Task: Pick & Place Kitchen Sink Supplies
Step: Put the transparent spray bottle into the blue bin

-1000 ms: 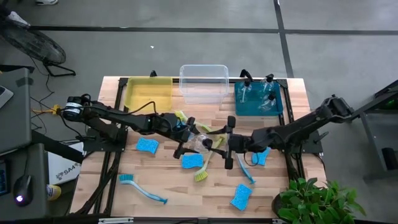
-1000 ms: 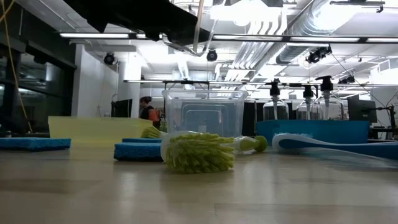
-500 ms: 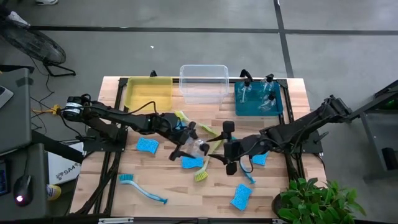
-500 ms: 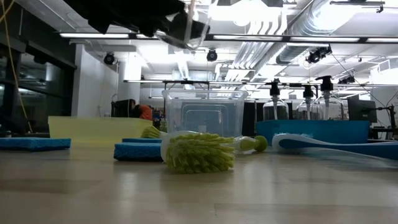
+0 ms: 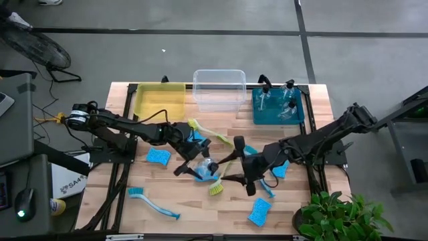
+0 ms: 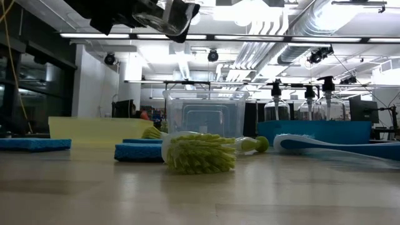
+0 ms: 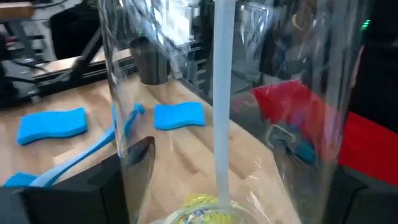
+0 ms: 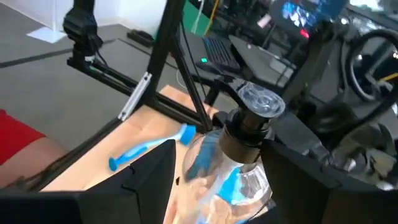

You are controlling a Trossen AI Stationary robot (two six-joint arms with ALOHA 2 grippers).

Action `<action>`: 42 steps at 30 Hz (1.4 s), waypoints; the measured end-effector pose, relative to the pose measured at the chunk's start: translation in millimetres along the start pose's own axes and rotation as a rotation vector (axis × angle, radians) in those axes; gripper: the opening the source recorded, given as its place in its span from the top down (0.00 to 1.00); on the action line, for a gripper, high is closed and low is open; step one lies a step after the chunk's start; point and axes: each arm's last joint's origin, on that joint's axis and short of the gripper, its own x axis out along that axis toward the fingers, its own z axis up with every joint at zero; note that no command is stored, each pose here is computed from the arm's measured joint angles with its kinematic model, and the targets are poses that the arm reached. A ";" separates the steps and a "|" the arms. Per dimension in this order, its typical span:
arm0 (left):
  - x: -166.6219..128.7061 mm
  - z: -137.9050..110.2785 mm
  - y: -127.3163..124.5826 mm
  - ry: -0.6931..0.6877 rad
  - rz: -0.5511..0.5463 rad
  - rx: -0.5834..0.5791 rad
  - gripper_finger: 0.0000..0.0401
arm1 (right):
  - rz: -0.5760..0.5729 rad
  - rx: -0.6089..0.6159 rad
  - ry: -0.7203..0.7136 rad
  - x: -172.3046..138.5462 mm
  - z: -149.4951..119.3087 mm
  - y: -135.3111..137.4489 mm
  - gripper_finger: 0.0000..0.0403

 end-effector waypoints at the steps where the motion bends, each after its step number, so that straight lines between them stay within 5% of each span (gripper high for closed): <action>1: 0.0 0.0 -0.4 -0.001 -0.012 0.000 0.21 | -0.001 -0.005 -0.007 2.8 -1.2 -0.6 0.42; 13: -0.3 0.5 -2.9 -0.013 -0.107 -0.031 0.21 | 0.012 -0.033 -0.128 37.0 -17.6 -7.9 0.43; 42: 0.0 0.0 -3.7 -0.011 -0.126 -0.032 0.21 | 0.051 -0.055 -0.213 35.1 -9.9 -5.9 0.64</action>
